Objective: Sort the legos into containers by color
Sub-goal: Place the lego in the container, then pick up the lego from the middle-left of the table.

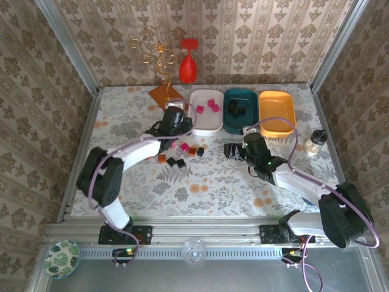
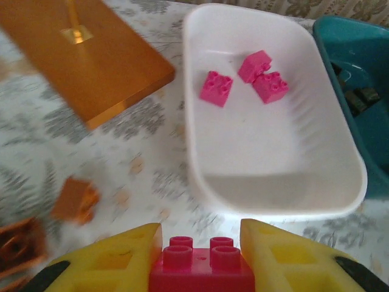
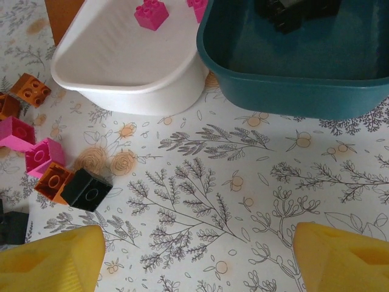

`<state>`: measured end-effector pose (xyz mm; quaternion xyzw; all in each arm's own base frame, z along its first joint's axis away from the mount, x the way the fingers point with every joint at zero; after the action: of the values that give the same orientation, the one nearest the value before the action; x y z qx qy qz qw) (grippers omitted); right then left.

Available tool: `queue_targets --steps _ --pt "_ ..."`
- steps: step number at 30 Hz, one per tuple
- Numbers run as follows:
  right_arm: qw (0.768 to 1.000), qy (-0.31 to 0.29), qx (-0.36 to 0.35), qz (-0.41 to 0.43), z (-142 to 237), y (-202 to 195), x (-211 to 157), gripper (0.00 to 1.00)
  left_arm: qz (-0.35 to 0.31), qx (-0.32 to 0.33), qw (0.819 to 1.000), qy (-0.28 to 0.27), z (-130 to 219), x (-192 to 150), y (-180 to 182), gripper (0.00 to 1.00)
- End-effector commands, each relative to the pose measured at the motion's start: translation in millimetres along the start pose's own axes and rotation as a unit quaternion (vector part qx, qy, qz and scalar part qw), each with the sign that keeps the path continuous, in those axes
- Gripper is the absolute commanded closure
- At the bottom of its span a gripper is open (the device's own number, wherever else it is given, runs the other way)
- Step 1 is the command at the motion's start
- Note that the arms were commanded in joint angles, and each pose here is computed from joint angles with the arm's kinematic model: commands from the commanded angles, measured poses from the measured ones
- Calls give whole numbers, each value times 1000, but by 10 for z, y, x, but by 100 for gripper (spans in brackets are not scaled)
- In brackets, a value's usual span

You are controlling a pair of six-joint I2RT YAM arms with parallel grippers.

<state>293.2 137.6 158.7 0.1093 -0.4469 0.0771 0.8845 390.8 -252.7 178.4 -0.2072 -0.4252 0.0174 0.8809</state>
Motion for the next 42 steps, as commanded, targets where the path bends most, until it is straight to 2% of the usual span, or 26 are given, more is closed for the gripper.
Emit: queue_targets --steps 1,5,9,12,14,19,22,25,30,33,42 --pt "1000 -14 -15 -11 10 -41 19 18 -21 -37 999 1 -317 153 -270 65" --pt "1000 -13 -15 -11 5 -41 14 18 -35 -37 999 18 -733 242 -427 61" --pt "1000 -16 -2 -5 22 -10 33 17 -56 -33 998 10 -757 427 -510 40" --pt "999 -20 30 1 36 76 58 17 -74 -18 997 -6 -488 507 -414 28" --pt "999 -23 42 6 39 126 63 17 -72 -6 997 -10 -252 473 -226 24" --pt "998 -15 53 15 0 216 49 17 -43 50 998 -7 457 183 599 18" --pt "998 -7 60 17 -49 266 34 17 10 93 996 4 672 74 1180 18" --pt "998 6 61 18 -105 300 8 17 51 100 993 35 651 60 1481 18" --pt "998 17 53 22 -147 296 -20 17 74 111 989 59 377 200 1683 18" --pt "999 14 45 27 -121 273 -13 17 76 132 985 79 186 235 1793 21" --pt "999 13 41 28 -108 263 -6 17 84 153 974 142 -168 58 1930 28"
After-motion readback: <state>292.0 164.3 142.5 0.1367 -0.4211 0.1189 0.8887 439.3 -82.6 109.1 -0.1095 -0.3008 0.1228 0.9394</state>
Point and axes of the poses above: each hand's point on the last joint's axis, 136 mm out from that joint toward the fingers, its own z axis back along the fingers, its own y axis along the line the jaws close on, x = y × z, the point moved 6 cm from there along z, back along the fingers, and after that the axes turned 9 degrees about z, right-handed, at the moved point
